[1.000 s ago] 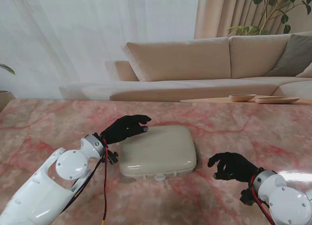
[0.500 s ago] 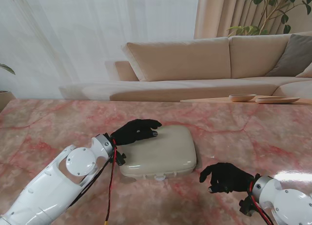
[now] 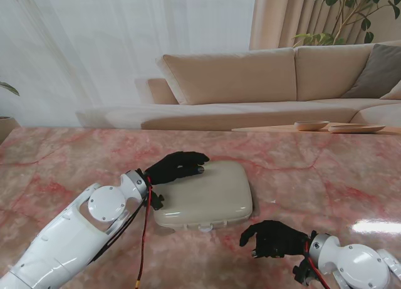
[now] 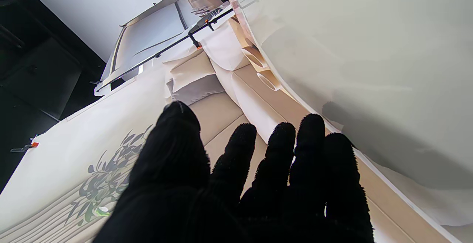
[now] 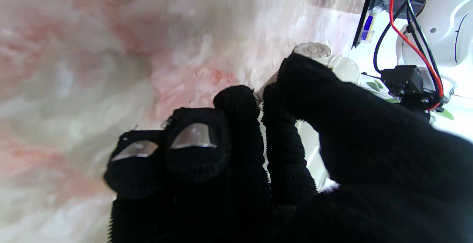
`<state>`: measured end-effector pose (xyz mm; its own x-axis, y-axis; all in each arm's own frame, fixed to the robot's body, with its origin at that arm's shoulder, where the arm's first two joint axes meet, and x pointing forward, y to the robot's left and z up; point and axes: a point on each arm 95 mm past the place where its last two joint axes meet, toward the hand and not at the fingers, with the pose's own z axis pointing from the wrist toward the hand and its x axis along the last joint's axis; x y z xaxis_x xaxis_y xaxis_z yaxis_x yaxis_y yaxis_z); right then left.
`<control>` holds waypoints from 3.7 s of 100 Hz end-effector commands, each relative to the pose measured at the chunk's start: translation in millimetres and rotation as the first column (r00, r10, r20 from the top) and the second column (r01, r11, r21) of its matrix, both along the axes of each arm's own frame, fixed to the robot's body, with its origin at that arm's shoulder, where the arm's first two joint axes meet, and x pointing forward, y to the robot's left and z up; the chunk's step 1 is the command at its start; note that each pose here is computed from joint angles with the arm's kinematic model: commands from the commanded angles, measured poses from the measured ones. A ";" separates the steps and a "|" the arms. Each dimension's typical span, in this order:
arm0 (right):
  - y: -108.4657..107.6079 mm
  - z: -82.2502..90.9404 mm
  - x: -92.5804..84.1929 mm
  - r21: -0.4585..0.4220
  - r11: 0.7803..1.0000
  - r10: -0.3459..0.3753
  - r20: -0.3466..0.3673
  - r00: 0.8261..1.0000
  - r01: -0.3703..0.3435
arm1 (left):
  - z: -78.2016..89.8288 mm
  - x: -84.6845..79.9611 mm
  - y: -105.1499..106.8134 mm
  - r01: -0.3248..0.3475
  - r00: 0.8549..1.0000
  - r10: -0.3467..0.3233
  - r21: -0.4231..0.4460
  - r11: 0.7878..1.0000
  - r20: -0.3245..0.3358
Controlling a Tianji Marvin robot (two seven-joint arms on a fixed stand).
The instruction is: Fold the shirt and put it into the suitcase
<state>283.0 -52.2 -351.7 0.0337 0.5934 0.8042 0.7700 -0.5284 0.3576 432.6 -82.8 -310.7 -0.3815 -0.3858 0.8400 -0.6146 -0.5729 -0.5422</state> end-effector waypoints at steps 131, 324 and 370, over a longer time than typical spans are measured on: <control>43.9 -53.3 21.0 0.150 0.988 0.078 -0.307 0.949 -0.033 | -30.3 -10.7 1.8 0.081 0.996 -0.077 0.111 0.991 -0.034; 58.8 -61.5 23.3 0.357 0.892 -0.041 -0.545 0.837 0.276 | -36.8 -15.4 3.5 0.069 0.995 -0.061 0.104 0.992 -0.074; 67.4 -46.9 15.0 0.419 0.869 -0.020 -0.500 0.866 0.262 | -38.3 -16.2 5.0 0.067 0.995 -0.059 0.105 0.992 -0.081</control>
